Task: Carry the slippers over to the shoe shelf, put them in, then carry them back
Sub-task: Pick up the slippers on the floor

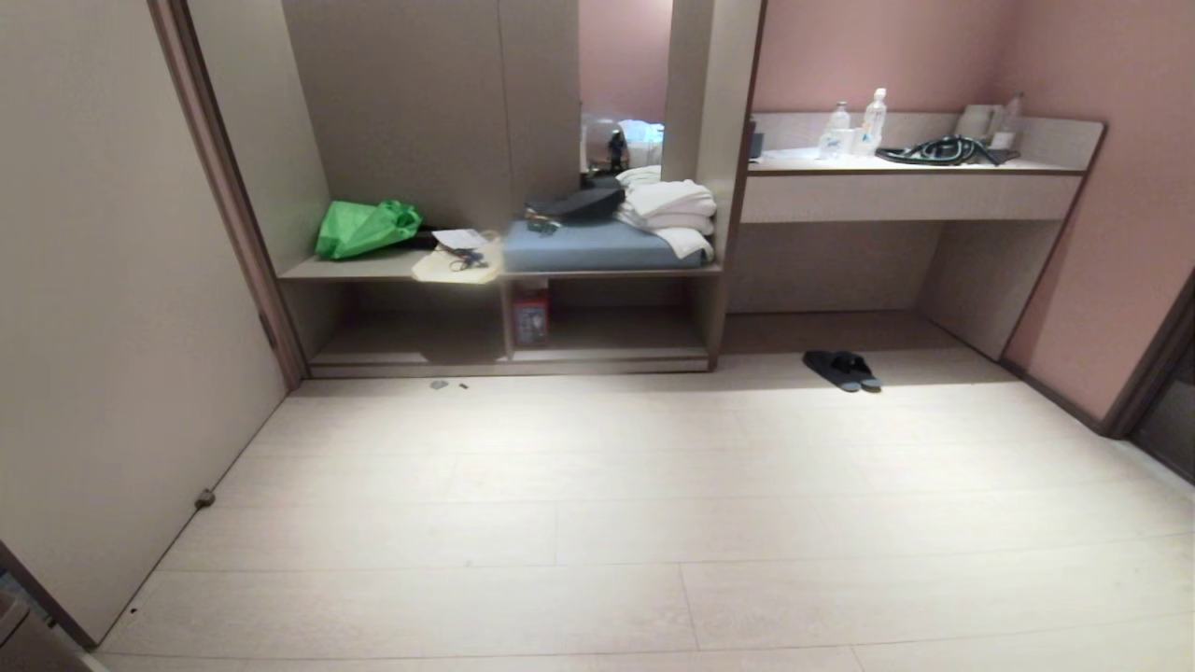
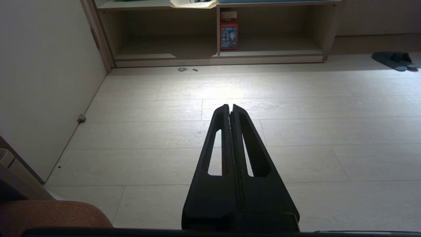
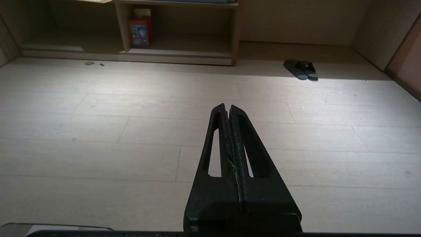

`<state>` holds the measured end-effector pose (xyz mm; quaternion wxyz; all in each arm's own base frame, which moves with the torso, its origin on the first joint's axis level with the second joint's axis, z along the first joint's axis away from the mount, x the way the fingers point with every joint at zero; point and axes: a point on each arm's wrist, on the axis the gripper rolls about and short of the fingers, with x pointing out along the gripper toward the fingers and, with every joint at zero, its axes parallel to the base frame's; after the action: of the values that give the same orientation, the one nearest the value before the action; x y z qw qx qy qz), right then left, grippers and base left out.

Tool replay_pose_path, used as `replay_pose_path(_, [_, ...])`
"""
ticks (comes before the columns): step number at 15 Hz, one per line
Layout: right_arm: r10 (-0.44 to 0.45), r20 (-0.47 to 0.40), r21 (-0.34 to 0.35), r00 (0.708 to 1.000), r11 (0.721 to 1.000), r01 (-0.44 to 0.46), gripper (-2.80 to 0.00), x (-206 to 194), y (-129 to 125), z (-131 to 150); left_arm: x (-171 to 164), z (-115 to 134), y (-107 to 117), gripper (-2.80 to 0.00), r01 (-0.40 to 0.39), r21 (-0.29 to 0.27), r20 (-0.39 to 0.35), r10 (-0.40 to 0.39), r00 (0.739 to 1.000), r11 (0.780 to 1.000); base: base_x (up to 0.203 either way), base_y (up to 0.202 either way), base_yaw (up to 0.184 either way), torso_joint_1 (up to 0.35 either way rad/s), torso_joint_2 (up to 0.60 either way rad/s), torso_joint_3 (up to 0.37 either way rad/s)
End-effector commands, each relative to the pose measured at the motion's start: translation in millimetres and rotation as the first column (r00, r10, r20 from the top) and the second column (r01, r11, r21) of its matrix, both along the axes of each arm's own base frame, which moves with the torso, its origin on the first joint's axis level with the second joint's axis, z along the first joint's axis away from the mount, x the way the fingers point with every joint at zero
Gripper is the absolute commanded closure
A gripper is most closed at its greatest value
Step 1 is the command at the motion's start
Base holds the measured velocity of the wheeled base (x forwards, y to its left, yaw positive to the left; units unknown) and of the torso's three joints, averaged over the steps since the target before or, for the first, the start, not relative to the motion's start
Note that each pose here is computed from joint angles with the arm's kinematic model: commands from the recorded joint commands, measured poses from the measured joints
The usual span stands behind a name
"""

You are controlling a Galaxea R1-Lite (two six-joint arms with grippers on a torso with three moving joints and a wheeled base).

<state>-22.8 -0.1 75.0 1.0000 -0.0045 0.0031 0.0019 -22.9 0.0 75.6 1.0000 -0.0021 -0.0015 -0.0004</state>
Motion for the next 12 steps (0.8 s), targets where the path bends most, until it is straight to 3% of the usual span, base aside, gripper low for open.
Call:
replay_pose_path(1, [0.001,-0.001,0.0,1.0,1.0,-0.001,0.0,0.1,0.0,-0.1,0.0,0.1,0.0,0.0,0.0,0.0,0.002,0.0,1.0,1.0,0.0,0.0,0.0,0.0,0.0,0.0])
replay_pose_path(12, [0.001,-0.001,0.001,1.0,1.0,-0.001,0.0,0.1,0.0,-0.1,0.0,0.0,0.0,0.0,0.001,0.0,0.0,-0.001,1.0,1.0,0.0,0.0,0.0,0.0,0.0,0.0])
